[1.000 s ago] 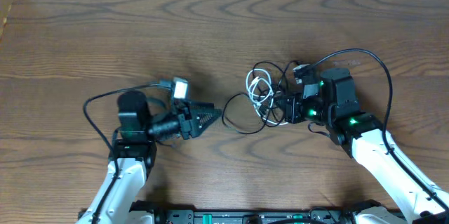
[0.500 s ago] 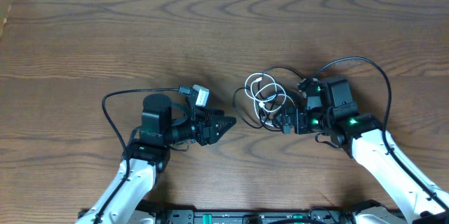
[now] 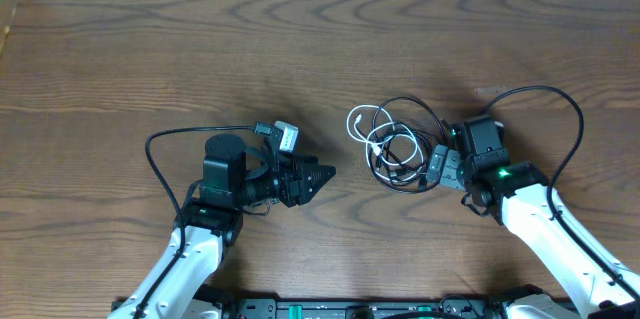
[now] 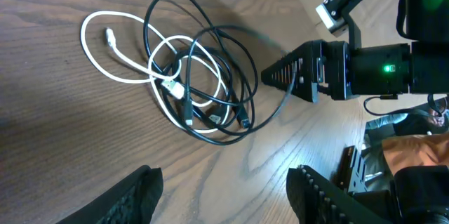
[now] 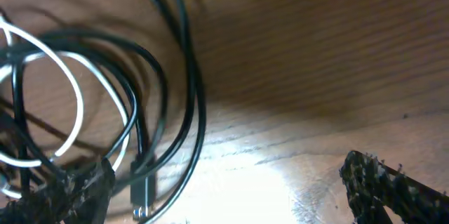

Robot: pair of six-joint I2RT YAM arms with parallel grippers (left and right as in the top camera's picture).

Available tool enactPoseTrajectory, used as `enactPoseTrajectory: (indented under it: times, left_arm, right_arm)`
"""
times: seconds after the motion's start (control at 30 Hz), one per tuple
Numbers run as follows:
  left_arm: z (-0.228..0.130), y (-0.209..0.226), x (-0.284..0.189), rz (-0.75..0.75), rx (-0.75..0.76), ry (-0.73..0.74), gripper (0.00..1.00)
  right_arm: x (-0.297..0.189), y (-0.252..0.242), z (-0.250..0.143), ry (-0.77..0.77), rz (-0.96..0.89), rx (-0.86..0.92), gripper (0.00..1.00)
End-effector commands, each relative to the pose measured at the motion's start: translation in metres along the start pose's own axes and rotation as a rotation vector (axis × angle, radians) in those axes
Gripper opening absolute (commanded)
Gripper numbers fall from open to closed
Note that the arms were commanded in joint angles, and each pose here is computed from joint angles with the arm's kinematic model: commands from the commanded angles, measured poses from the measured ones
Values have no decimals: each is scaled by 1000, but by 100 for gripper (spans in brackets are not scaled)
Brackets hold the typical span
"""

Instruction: Untangle cables

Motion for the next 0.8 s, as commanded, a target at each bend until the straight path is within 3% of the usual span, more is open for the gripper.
enactPoseTrajectory:
  times: [0.0, 0.17, 0.33, 0.77]
  left_arm:
    - [-1, -2, 2, 6, 25, 1, 62]
    - [-5, -4, 11, 46, 39, 17, 63]
    - [-17, -5, 27, 46, 49, 68, 64]
    - [-36, -6, 60, -30, 49, 138, 68]
  right_arm:
    - [-1, 0, 3, -35, -23, 31, 99]
    - [-2, 15, 6, -24, 94, -10, 99]
    - [-8, 42, 12, -40, 316, -185, 99]
    - [-9, 47, 10, -34, 365, -240, 99]
Point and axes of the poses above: each gripper's point midway between its finger pads, its own x axis out along the fingers, its own y axis along the line the jaws close on, z = x × y, the point moved 7 cm from there along -x, back along the fingers, and after that the axes turned 2 degrees about x, right-handed, at the moved point
